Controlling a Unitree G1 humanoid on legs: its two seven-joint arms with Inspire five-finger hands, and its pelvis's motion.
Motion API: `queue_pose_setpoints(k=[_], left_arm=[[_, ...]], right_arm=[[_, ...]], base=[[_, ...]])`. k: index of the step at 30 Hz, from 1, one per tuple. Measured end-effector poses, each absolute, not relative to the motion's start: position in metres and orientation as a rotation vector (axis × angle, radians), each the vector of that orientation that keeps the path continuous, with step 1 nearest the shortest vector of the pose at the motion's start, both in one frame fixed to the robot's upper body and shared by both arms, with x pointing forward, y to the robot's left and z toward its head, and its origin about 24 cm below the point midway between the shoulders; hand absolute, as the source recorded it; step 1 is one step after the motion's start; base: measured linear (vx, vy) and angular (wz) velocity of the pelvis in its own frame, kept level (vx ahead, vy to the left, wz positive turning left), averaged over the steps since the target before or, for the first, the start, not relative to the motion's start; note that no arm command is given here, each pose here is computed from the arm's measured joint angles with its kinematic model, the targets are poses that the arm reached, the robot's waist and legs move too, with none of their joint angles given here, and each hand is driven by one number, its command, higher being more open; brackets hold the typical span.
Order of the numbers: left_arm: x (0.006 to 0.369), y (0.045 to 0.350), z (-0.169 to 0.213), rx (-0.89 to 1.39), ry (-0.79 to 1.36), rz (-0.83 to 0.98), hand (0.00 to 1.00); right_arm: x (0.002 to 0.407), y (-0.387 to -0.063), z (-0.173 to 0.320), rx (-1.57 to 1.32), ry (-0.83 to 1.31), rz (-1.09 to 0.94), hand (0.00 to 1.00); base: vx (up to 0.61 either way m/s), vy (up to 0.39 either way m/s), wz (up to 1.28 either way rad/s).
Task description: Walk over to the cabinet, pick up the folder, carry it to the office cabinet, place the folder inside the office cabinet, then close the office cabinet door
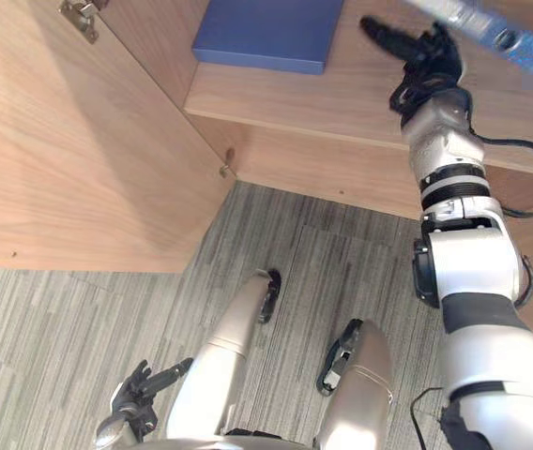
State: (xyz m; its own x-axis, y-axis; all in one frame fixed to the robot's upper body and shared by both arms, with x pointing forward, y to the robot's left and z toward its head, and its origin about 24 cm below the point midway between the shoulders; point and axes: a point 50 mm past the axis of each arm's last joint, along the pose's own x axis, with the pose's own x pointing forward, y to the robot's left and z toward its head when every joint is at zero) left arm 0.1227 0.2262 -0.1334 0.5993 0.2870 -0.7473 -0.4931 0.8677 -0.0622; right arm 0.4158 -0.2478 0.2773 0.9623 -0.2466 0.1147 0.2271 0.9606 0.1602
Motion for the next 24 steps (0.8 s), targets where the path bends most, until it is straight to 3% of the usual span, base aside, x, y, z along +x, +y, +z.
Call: queue_pose_setpoints(k=[10, 24], left_arm=[[0.124, 0.242, -0.128, -0.26, 0.778, 0.444, 1.0], [0.122, 0.243, -0.129, -0.27, 0.792, 0.445, 1.0]], right_arm=[[0.408, -0.278, 0.257, -0.381, -0.006, -0.217, 1.0], [0.401, -0.294, 0.242, -0.459, 0.021, -0.241, 1.0]], base=[[0.0, 0.0, 0.0], [0.0, 0.005, -0.03]])
